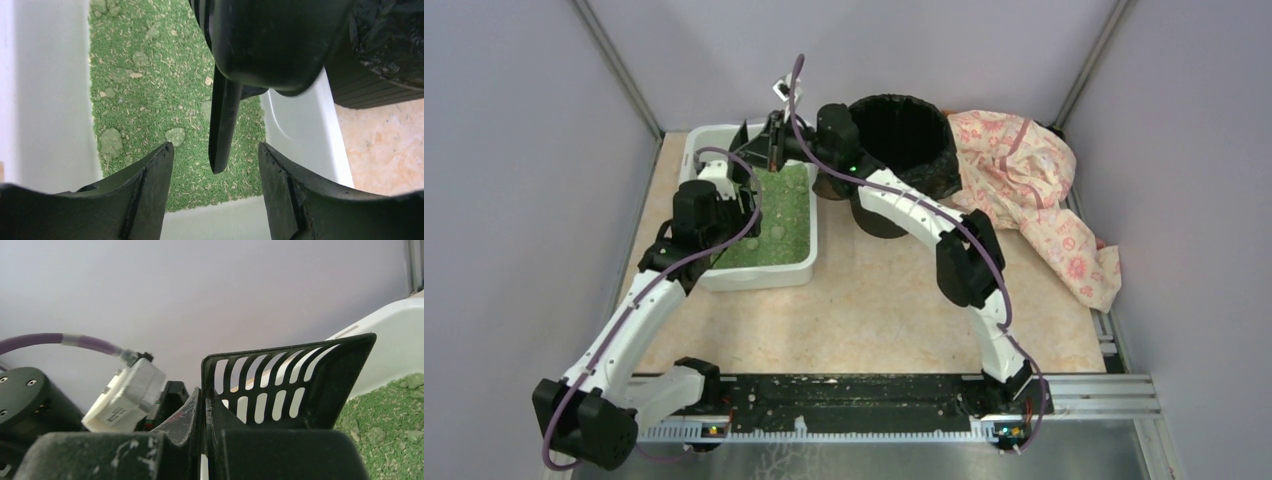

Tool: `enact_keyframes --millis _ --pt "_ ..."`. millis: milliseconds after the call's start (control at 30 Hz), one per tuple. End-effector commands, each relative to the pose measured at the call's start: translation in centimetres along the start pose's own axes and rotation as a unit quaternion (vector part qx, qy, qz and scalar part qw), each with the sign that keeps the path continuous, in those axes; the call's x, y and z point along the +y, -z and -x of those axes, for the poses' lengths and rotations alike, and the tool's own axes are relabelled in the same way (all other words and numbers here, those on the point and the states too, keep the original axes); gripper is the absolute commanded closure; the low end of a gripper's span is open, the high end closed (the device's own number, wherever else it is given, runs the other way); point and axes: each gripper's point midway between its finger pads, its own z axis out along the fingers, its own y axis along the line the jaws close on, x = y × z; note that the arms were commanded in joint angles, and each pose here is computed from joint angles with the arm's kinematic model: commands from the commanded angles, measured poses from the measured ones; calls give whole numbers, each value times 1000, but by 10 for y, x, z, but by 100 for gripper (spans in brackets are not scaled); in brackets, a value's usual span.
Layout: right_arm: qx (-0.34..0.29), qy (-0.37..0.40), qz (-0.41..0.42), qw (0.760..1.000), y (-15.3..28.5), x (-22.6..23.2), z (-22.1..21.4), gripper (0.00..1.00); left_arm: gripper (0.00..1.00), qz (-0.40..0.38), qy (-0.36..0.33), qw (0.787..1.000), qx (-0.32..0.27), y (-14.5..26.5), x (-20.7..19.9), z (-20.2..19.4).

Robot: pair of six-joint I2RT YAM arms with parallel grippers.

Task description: Clean the litter box

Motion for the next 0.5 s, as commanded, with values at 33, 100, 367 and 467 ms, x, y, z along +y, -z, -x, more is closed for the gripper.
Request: enact_keyframes --millis 33,100,367,467 --pt "-58 47 81 994 20 78 57 100 33 -10 -3 1000 5 -5 -7 -7" --pt "-61 38 94 993 24 87 59 100 35 -10 -5 1000 9 -7 -8 -10" --pt "-66 32 114 991 31 100 58 100 100 -18 -7 1000 14 -5 -13 -11" --pt "-65 33 109 991 32 97 56 100 100 -38 -7 999 9 2 -20 -4"
